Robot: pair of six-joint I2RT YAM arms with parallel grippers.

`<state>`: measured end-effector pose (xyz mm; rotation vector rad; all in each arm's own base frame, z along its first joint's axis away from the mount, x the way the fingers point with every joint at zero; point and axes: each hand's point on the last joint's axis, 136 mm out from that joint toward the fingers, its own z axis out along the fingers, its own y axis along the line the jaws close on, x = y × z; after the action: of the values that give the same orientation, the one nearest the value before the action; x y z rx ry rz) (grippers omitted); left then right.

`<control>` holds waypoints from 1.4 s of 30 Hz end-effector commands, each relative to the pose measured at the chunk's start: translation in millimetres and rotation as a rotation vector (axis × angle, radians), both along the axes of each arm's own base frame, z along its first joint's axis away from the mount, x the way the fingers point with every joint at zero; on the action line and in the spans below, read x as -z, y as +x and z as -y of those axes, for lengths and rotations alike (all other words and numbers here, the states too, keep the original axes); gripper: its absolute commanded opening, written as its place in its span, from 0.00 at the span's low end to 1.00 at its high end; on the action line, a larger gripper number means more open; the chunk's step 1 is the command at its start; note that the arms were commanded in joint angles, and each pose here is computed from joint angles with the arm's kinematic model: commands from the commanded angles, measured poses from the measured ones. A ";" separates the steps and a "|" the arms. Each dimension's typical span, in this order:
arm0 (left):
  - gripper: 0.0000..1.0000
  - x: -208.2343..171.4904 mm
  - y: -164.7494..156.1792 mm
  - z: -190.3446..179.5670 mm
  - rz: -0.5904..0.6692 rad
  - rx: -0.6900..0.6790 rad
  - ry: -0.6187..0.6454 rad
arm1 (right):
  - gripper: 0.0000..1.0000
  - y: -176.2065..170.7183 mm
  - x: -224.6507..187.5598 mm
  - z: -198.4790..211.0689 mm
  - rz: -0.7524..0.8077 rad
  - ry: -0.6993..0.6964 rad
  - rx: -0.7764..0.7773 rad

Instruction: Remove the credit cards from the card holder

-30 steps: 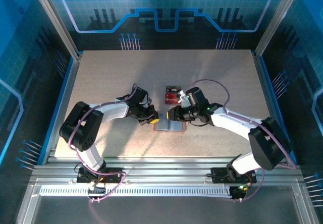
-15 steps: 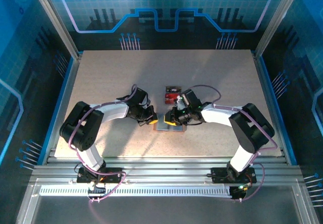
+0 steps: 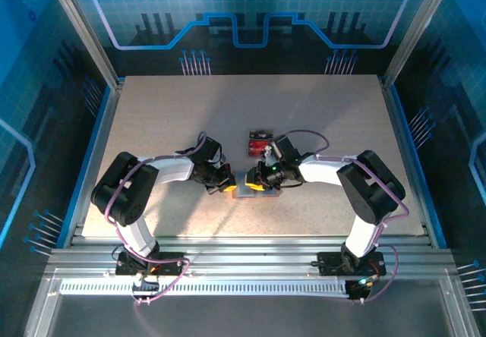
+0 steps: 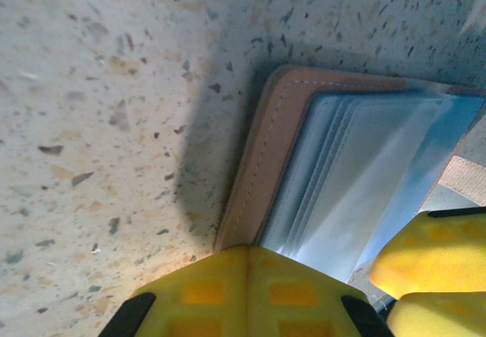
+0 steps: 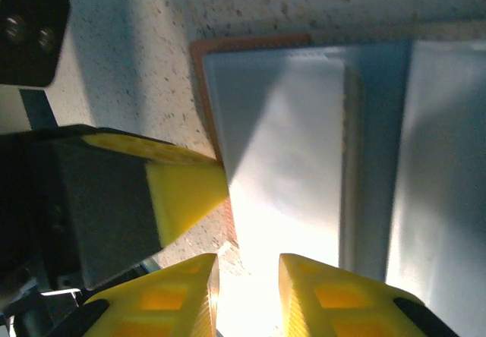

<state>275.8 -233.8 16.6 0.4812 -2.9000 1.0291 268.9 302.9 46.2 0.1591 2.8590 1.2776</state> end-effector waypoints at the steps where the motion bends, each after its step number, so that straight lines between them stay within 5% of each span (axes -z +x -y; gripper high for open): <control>1: 0.00 8.0 -18.4 -0.3 -0.050 0.017 0.012 | 0.28 6.5 -3.9 2.6 0.004 -0.012 -0.002; 42: 0.00 7.1 4.3 -10.9 -0.023 0.008 0.081 | 0.32 10.4 16.5 8.8 -0.045 -0.040 -0.099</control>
<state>282.3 -230.9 17.1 0.4744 -2.9243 0.9776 281.4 301.0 36.5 0.0285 2.9480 1.2266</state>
